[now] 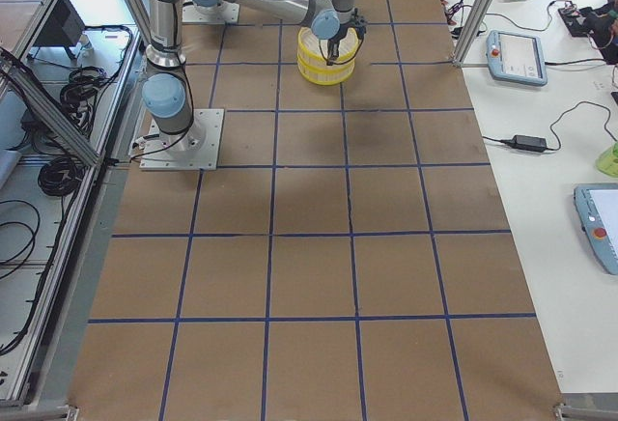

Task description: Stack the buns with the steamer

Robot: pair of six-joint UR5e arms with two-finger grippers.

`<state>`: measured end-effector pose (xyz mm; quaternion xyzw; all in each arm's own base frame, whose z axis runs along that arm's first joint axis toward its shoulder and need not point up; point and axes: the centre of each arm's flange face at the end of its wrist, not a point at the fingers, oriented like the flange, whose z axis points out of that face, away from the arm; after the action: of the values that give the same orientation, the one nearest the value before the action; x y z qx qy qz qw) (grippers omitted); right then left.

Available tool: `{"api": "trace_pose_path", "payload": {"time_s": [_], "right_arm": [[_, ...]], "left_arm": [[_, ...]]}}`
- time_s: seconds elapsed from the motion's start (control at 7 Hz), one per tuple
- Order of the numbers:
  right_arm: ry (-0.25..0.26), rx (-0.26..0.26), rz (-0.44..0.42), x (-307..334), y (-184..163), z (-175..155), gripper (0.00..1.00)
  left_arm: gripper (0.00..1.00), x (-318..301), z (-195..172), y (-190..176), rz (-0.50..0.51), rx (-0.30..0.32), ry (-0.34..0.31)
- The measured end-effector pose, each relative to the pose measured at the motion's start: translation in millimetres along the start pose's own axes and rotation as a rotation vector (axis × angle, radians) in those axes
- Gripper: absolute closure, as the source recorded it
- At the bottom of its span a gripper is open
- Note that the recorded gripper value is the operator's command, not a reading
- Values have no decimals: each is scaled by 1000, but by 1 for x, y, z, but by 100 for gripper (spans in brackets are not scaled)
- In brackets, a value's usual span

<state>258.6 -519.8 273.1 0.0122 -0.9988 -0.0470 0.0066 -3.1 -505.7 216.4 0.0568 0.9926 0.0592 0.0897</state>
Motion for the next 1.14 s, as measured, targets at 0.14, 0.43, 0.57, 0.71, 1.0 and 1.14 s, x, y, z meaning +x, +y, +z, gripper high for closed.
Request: {"api": "trace_pose_path", "payload": {"time_s": [0.14, 0.43, 0.57, 0.71, 1.0, 1.14], "right_arm": [[2, -2, -2, -1, 2, 0, 32], [4, -7, -11, -6, 5, 0, 23], [5, -13, -13, -6, 5, -1, 22], [0, -2, -6, 0, 2, -13, 22], [-14, 11, 60, 41, -9, -82, 5], [-21, 1, 104, 67, -8, -123, 0]], "left_arm": [[38, -11, 5, 3, 2, -11, 5], [80, -16, 11, 6, 1, -21, 16], [96, -14, 14, 7, 2, -29, 22], [98, -13, 17, 8, 0, -34, 32], [99, -12, 12, 5, -22, -11, 52], [99, -12, -1, 2, -45, 18, 46]]}}
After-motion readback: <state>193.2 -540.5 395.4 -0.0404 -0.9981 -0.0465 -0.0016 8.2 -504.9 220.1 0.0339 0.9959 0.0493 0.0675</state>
